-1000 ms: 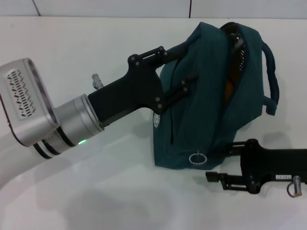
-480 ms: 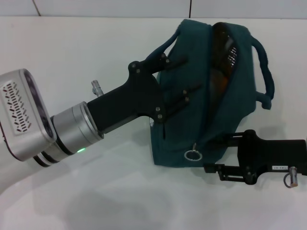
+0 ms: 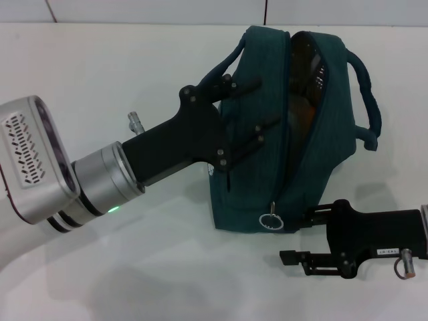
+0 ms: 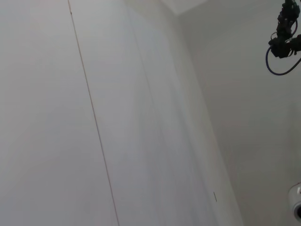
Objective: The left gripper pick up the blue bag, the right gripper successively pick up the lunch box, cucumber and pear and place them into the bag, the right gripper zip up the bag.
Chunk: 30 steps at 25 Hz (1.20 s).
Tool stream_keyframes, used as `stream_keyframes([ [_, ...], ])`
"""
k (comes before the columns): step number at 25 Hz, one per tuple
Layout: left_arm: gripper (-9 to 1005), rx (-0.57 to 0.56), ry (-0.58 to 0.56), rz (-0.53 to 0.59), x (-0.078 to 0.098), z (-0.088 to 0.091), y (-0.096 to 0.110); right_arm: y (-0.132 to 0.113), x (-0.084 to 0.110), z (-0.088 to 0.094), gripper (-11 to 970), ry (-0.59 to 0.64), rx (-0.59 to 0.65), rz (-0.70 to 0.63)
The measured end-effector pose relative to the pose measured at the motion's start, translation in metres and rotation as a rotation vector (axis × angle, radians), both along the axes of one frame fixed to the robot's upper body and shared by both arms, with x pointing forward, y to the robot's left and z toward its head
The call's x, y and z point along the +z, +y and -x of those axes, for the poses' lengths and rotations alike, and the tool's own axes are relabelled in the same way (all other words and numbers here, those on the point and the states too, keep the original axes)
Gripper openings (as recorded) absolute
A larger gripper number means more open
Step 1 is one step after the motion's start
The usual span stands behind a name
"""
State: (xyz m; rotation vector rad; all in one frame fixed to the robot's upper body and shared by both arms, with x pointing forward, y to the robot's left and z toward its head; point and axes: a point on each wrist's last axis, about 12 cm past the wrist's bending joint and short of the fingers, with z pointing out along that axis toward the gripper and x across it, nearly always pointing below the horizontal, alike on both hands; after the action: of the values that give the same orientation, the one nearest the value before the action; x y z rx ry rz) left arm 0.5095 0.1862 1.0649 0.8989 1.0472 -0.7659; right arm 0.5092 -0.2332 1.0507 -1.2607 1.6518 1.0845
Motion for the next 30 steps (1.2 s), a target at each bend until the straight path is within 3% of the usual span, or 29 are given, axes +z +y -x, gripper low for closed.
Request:
stream_keyframes([
  [21,514,-0.002,0.002,-0.008,-0.001,0.000,0.000,0.016,0.003,-0.009,490,-0.015,-0.003,-0.009],
  [27,515,0.000,0.004,-0.007,-0.001,0.000,0.000,0.017,-0.003,-0.016,284,-0.014,-0.089,0.003],
  [30,515,0.001,0.004,-0.007,-0.001,0.000,0.000,0.019,-0.006,-0.018,248,-0.022,-0.101,0.029],
])
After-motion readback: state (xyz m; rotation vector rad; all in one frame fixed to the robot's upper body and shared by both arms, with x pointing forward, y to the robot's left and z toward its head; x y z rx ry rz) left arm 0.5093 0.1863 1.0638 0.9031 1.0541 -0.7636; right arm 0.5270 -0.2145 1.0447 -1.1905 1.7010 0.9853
